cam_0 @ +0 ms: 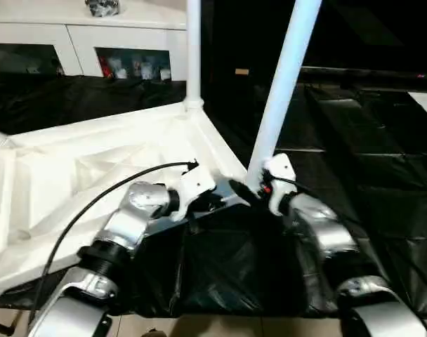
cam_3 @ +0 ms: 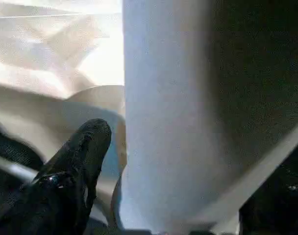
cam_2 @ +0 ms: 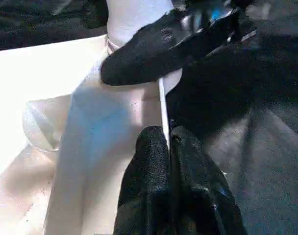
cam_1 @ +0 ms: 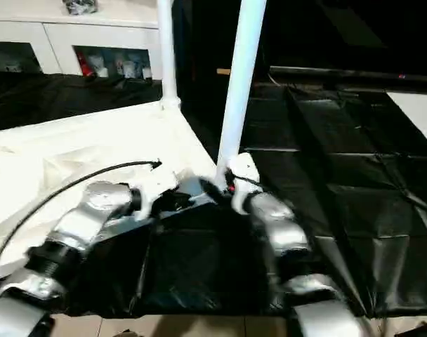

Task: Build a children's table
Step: Rotate leg to tighten

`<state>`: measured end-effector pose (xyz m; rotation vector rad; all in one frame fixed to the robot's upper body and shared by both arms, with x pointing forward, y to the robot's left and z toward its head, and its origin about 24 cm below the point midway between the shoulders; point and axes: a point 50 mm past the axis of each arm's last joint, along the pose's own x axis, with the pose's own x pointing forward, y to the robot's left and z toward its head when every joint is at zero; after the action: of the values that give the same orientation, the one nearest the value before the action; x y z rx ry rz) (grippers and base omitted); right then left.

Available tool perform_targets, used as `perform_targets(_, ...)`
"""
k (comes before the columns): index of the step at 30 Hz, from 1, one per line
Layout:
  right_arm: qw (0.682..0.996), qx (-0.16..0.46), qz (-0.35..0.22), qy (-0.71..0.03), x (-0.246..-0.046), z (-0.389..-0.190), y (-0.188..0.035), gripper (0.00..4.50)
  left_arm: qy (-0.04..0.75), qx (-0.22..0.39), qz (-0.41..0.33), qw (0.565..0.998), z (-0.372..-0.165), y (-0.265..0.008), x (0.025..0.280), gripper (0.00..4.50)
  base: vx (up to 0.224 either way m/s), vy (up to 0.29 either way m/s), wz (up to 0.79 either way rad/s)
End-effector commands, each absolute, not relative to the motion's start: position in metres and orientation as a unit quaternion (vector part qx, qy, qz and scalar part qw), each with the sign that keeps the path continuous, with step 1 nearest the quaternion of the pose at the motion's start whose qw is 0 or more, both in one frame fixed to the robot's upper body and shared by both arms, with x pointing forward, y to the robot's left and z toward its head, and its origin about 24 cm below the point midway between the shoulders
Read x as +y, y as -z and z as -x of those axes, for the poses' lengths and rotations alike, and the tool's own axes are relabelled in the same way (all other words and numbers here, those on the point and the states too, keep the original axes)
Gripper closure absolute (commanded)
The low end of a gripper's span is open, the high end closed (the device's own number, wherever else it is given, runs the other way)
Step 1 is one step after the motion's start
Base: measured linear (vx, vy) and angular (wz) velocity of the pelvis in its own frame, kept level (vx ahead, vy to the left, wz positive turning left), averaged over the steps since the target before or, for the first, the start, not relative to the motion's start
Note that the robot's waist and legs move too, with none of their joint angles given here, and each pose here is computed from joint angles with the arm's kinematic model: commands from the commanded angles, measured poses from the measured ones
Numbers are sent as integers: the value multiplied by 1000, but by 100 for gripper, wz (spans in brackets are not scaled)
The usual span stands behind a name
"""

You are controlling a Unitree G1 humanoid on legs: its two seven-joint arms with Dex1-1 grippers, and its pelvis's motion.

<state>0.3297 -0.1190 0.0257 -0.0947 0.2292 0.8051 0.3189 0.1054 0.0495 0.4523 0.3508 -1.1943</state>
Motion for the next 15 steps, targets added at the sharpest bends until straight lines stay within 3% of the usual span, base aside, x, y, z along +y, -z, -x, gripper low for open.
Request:
perform_targets(1, 858, 139, 56, -492, -110, -314, -19, 73, 604, 136, -222, 753, -315, -58, 97, 450, 0, 0, 0)
perform_targets(7, 794, 149, 66, -585, -117, -299, -21, 73, 632, 148, -223, 727, -312, -60, 111, 450, 0, 0, 0)
perform_targets(8, 766, 155, 56, -622, -118, -292, -23, 73, 642, 153, -224, 717, -312, -61, 117, 450, 0, 0, 0)
perform_targets(10, 744, 161, 51, -647, -119, -287, -24, 73, 648, 158, -228, 709, -311, -61, 122, 450, 0, 0, 0)
perform_targets(11, 730, 167, 48, -661, -119, -283, -25, 108, 651, 162, -231, 705, -311, -61, 125, 450, 0, 0, 0)
perform_targets(15, 701, 181, 50, -688, -118, -274, -23, 125, 653, 173, -239, 698, -311, -61, 135, 450, 0, 0, 0)
